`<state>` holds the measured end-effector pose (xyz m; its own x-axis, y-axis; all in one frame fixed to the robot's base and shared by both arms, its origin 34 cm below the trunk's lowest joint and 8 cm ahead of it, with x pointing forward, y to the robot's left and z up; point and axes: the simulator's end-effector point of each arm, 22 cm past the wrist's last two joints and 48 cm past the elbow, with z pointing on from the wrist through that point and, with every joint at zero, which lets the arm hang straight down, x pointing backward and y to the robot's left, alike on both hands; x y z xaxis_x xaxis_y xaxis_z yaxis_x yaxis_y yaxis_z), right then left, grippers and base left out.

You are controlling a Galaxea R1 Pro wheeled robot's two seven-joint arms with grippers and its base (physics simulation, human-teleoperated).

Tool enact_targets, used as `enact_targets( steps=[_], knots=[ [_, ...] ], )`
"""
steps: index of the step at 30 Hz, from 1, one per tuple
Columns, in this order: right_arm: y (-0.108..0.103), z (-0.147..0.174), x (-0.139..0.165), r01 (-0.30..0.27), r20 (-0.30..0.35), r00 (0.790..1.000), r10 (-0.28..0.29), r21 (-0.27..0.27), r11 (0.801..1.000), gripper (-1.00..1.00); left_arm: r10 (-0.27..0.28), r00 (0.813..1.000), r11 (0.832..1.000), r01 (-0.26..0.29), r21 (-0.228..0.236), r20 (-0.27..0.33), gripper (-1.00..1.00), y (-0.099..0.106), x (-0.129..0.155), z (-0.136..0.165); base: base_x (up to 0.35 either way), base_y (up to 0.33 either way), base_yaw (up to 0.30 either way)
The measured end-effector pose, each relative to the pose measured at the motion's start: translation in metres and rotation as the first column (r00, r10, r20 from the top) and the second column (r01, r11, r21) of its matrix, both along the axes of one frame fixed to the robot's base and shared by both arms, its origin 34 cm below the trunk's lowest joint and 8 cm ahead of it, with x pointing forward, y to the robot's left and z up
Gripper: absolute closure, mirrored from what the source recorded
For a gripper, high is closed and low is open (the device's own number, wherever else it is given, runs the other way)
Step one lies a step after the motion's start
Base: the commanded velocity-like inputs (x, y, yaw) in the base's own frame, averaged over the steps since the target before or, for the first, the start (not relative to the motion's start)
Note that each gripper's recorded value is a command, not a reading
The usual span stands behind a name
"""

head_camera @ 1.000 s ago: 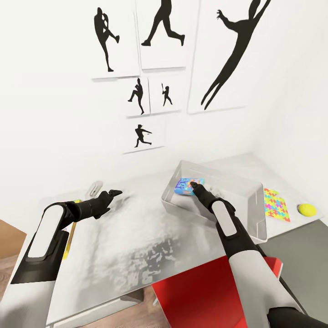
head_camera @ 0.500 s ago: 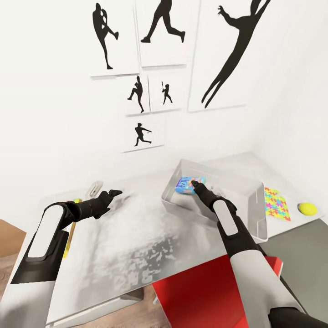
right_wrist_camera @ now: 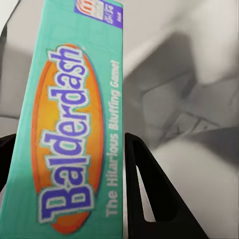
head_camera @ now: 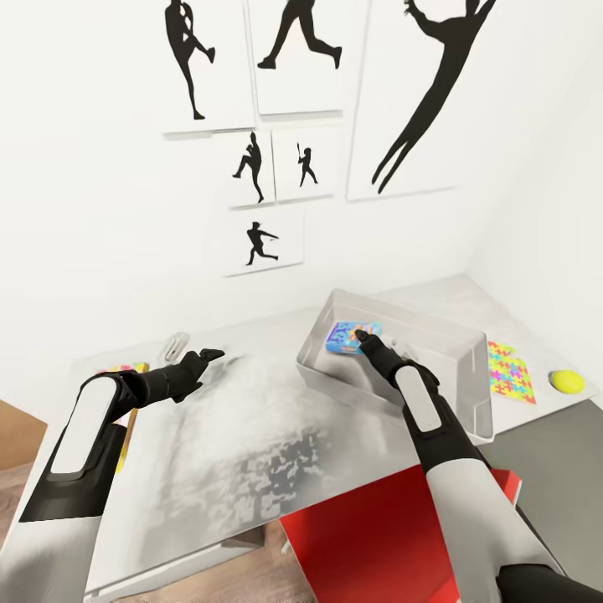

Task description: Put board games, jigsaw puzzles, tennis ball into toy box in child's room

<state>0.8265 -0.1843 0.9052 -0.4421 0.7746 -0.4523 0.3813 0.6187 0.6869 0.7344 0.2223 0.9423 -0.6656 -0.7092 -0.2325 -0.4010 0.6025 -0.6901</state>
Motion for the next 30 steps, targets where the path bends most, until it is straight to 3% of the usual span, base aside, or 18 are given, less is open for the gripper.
enact_targets(
  steps=[21, 22, 30],
  knots=[
    [0.0046, -0.0044, -0.0011, -0.004, -0.008, 1.0, 0.004, 0.014, 1.0, 1.0, -0.001, 1.0, 1.0, 0.001, 0.003, 0.007, -1.0, 0.0013, 0.0011, 0.0009, 0.0, 0.0, 0.0],
    [0.0048, -0.0045, -0.0012, -0.004, -0.008, 1.0, 0.004, 0.014, 1.0, -1.0, -0.001, 1.0, 1.0, 0.001, 0.002, 0.007, -1.0, 0.0013, 0.0012, 0.0013, 0.0, 0.0, 0.0],
    [0.0045, -0.0048, -0.0013, -0.003, -0.009, 1.0, 0.003, 0.016, 1.0, -1.0, -0.001, 1.0, 1.0, 0.001, 0.003, 0.011, -1.0, 0.0016, 0.0016, 0.0026, 0.0, 0.0, 0.0]
  ],
)
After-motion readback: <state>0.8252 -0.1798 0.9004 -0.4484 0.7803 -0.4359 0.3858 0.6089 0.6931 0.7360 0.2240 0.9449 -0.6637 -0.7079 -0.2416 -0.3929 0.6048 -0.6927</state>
